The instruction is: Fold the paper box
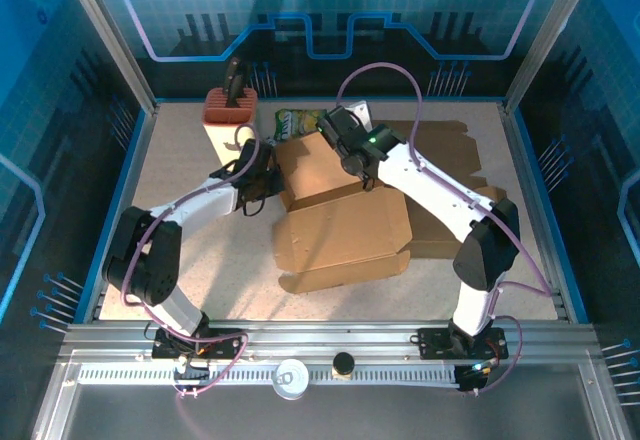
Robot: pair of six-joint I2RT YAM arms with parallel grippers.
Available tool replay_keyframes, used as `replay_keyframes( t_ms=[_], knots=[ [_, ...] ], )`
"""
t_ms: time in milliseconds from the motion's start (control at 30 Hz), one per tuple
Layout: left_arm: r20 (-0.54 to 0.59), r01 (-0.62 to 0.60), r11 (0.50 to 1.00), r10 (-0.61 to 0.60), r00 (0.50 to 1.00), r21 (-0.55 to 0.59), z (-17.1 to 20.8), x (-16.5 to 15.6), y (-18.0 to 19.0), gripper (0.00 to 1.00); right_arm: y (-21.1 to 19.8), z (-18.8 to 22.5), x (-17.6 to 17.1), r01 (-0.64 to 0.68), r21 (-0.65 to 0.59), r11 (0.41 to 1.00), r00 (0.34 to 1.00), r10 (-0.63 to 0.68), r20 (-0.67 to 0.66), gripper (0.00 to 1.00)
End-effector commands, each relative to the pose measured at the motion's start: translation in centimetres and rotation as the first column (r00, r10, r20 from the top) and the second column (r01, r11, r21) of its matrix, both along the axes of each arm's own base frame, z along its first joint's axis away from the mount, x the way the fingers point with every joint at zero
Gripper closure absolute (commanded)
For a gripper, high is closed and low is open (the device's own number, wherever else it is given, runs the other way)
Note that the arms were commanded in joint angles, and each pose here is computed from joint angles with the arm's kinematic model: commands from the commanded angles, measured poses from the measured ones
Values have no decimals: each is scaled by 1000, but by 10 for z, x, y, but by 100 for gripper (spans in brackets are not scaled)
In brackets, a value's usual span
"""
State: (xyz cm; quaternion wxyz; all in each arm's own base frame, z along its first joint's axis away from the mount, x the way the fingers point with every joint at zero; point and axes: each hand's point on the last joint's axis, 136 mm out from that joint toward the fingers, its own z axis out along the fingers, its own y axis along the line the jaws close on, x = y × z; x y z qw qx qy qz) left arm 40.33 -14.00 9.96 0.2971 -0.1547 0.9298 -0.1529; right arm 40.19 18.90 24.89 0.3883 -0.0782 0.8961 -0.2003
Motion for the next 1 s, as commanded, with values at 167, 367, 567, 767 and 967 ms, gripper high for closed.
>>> replay_keyframes(
  t_ms=[167, 367, 567, 767, 967],
  knots=[
    [-5, 6, 1000, -6, 1000, 22, 19, 4, -5, 55, -36, -13, -8, 181, 67, 981, 983, -179, -40, 100],
    [9, 24, 1000, -24, 1000, 21, 35, 1, -8, 46, -46, -21, -9, 217, 112, 970, 975, -211, -63, 100],
    [89, 30, 999, -32, 995, 22, 74, -19, -13, 45, -59, -35, -16, 280, 195, 940, 958, -261, -120, 100],
    [101, 70, 997, -68, 993, -14, 86, -70, -34, 50, -85, -48, -34, 424, 339, 840, 905, -376, -201, 100],
    [78, 179, 984, -180, 981, 14, 75, -130, -82, 53, -119, -74, -59, 659, 463, 592, 751, -548, -368, 100]
  ],
)
